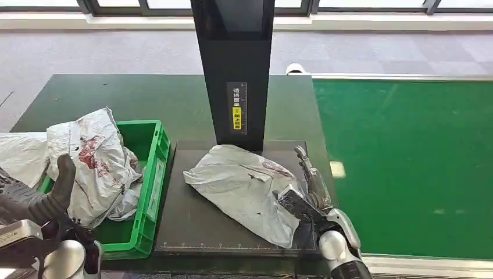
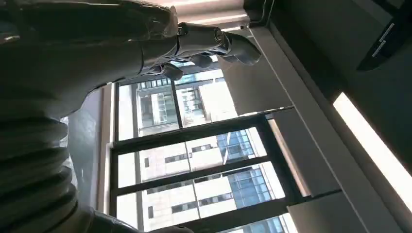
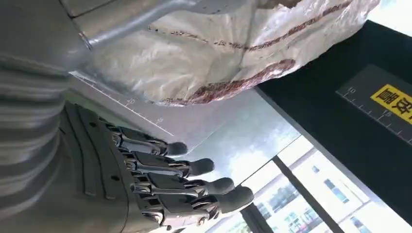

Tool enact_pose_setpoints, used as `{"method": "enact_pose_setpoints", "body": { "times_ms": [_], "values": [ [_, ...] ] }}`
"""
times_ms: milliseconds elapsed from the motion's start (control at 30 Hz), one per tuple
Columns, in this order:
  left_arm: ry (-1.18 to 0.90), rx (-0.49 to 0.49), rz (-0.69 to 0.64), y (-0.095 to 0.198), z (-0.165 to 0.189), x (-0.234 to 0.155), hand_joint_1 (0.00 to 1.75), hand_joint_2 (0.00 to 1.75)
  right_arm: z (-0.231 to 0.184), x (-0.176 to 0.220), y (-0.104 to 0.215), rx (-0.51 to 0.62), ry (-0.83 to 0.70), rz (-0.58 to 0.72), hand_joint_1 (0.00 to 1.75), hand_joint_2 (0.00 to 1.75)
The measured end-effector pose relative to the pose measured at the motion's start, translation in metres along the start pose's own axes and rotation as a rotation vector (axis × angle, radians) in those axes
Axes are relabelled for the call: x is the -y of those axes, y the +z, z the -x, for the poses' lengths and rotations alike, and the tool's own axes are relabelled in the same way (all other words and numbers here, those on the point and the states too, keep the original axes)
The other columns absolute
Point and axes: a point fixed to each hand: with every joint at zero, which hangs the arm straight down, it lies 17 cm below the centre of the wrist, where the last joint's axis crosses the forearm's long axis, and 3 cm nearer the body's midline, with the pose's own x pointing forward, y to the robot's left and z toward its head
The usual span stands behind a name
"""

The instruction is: Moved the parcel from conveyor to table for the left to box.

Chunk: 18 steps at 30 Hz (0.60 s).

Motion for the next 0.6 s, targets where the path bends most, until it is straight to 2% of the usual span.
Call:
{"method": "enact_pose_setpoints", "body": {
  "times_ms": [100,167,267,367,600],
  "values": [
    [-0.01,0.0,-0.007,0.001,0.0,-0.003,0.0,1.75,0.009,0.018,-0.001,-0.037,0.106,0.082,0.0,1.75],
    [-0.015,-0.005,-0.008,0.004,-0.001,-0.006,0.0,1.75,0.005,0.057,-0.002,-0.035,0.218,0.25,0.0,1.75],
    [-0.024,-0.019,0.01,0.005,0.002,-0.002,0.0,1.75,-0.03,0.124,0.008,0.05,0.318,0.564,0.0,1.75],
    [-0.04,-0.031,0.078,0.007,0.006,0.021,0.0,1.75,-0.079,0.161,0.032,0.192,0.359,0.766,0.0,1.75],
    [-0.042,-0.045,0.236,0.02,0.012,0.072,0.0,1.75,-0.139,0.208,0.065,0.314,0.402,0.971,0.0,1.75]
  ]
}}
